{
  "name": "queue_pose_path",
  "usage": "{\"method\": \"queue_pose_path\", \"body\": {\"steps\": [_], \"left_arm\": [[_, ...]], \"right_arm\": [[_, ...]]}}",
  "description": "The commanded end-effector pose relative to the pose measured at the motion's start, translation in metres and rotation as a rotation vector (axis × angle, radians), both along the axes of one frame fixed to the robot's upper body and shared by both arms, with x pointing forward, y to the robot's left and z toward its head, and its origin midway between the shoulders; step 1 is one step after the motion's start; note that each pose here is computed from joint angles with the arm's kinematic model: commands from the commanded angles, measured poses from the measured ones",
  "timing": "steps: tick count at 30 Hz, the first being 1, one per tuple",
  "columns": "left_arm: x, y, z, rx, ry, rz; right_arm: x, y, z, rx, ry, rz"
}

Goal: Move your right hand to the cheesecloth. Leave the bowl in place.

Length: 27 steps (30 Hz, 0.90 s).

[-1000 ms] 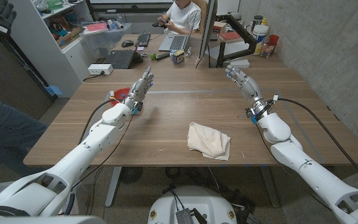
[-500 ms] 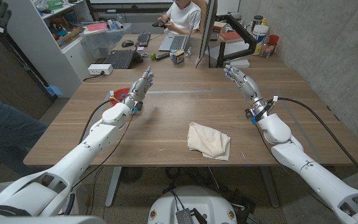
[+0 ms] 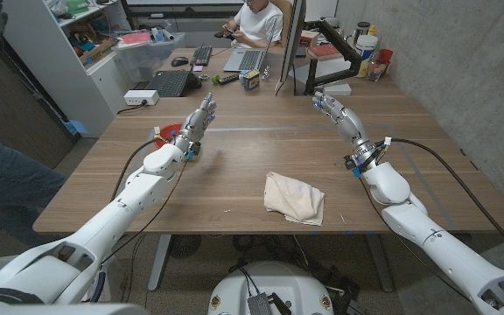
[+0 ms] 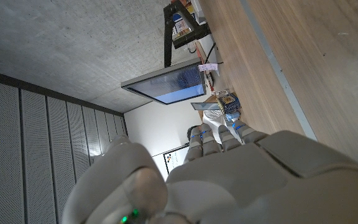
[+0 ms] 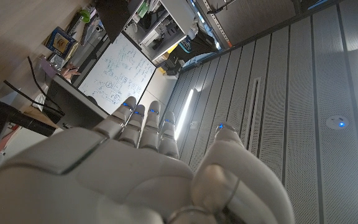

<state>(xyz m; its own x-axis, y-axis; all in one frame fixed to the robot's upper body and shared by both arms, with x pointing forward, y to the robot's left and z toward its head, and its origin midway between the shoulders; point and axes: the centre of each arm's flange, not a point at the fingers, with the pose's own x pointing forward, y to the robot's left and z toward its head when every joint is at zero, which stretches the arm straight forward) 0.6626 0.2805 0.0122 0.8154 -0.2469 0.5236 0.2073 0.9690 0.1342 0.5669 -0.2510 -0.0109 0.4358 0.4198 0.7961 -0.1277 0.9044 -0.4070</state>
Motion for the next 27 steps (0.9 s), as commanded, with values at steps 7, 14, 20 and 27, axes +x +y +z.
{"method": "queue_pose_path", "body": {"steps": [7,14,20,27], "left_arm": [[-0.002,0.000,-0.001,0.010,0.004,0.005],[-0.003,0.000,-0.001,0.014,0.006,0.007],[-0.003,0.000,-0.001,0.017,0.004,0.006],[-0.003,-0.001,0.000,0.020,0.001,0.004]], "right_arm": [[-0.010,0.007,-0.002,-0.046,-0.064,-0.021],[-0.015,0.009,-0.001,-0.077,-0.100,-0.046],[-0.018,0.012,0.000,-0.096,-0.120,-0.052],[-0.023,0.012,-0.001,-0.127,-0.164,-0.088]]}}
